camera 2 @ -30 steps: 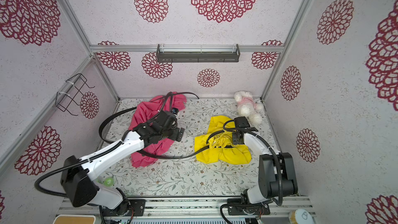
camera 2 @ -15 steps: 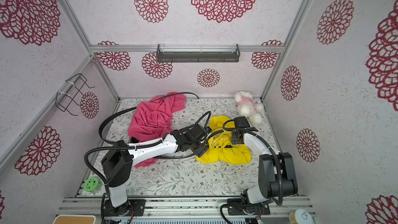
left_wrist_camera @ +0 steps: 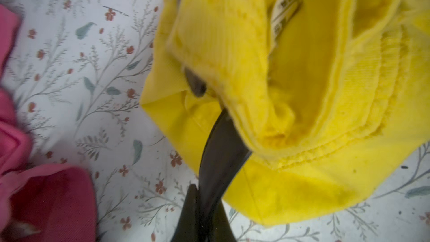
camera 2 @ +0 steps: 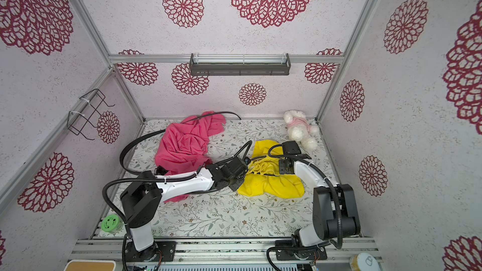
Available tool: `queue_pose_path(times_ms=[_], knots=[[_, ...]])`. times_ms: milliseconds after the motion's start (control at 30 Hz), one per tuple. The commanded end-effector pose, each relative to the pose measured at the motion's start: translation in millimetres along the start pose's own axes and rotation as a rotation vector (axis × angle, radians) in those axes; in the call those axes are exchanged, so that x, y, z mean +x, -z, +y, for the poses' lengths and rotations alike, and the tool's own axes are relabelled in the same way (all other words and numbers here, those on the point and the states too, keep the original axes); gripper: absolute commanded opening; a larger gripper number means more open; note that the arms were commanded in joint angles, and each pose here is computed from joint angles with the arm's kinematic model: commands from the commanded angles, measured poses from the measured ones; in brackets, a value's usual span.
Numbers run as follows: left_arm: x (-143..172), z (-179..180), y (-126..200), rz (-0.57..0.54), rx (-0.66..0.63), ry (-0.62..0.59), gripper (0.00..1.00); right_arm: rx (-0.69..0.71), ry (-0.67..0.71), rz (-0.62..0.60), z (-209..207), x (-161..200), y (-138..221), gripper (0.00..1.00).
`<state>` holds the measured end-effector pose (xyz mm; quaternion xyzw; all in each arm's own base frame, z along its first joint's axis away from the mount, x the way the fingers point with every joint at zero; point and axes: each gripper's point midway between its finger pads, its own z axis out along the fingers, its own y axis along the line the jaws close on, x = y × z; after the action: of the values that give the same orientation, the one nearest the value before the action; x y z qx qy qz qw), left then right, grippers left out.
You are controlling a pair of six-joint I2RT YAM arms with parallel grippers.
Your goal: Remove the belt from the trousers
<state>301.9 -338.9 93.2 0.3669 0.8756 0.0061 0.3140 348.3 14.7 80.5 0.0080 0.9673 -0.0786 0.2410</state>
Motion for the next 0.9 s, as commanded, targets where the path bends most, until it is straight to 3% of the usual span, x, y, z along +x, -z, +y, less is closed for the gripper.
queue_pose_path(times_ms=[0,367,667,867], knots=[[-8,54,47,-0.072,-0.201,0.009,0.00,0.084,-0.030,-0.017,-17,-9,-3,0.58],[50,167,117,-0.066,-0.389,0.168,0.00,0.131,-0.086,-0.044,-43,-20,0,0.59],[59,244,191,-0.211,-0.513,0.345,0.00,0.131,-0.119,-0.022,-49,-9,-6,0.59],[59,293,245,-0.364,-0.612,0.489,0.00,0.121,-0.139,-0.013,-51,-4,-8,0.59]])
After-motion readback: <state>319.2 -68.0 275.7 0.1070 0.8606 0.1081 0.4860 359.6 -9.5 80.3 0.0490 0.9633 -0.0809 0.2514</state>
